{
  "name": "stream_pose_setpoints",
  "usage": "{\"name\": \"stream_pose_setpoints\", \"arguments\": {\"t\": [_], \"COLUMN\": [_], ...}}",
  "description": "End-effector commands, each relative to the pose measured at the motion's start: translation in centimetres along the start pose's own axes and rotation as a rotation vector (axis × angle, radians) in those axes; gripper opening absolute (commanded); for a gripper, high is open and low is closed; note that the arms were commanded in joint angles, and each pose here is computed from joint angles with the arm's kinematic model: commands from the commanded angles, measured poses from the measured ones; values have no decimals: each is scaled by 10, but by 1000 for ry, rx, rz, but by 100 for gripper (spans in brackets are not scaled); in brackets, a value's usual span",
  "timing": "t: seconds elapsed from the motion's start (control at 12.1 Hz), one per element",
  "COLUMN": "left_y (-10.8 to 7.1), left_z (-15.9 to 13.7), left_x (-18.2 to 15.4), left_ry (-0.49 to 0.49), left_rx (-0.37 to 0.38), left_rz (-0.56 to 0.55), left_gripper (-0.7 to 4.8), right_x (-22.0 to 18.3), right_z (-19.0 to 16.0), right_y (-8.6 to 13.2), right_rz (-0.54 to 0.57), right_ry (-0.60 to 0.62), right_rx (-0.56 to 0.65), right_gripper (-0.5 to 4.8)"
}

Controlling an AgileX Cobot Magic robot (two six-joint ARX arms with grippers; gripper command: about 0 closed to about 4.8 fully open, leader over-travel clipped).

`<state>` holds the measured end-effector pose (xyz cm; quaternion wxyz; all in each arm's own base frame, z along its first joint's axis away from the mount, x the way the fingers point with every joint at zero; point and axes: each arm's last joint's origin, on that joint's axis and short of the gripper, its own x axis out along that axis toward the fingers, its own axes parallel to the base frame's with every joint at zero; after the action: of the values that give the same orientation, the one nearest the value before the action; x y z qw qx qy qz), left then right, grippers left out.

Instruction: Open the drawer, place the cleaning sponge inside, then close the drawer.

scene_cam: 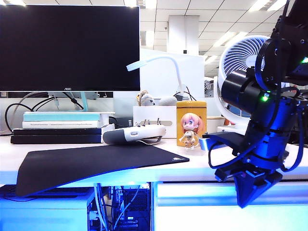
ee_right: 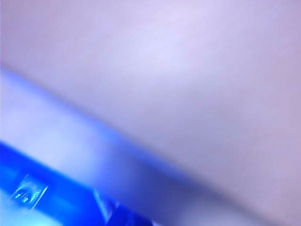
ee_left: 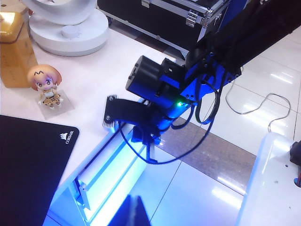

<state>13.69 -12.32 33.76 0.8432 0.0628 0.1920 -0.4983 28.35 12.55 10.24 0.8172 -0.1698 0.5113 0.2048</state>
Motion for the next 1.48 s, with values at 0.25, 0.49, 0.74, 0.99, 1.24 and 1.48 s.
{"name": "stream_pose_setpoints", "arguments": {"t": [0.25,0.49,0.74,0.99,1.24,1.48], "left_y": [0,0,0,0,-3,-5], "left_z": [2,2,2,2,-5,-5], "left_x": [-1,-1,-1,-1,-1,-2], "left_ry": [-9,-9,-9,-9,57,59], "left_rx": [1,1,1,0,1,9], "left_rz": [0,0,0,-1,-42,-70], "left_gripper": [-6,-6,-6,-6,-6,-6], "right_x": [-2,-2,-3,-5,-41,-97], "right_z": [12,18,21,23,29,36], "right_y": [-3,-4,-5,-6,-8,-11], "right_rz": [-57,-89,-119,-129,-161,-209], "right_ry": [-114,-172,-201,-226,-274,-426], "right_rx": [12,17,21,23,30,49], "right_gripper": [-8,-8,-8,-8,-8,-8]}}
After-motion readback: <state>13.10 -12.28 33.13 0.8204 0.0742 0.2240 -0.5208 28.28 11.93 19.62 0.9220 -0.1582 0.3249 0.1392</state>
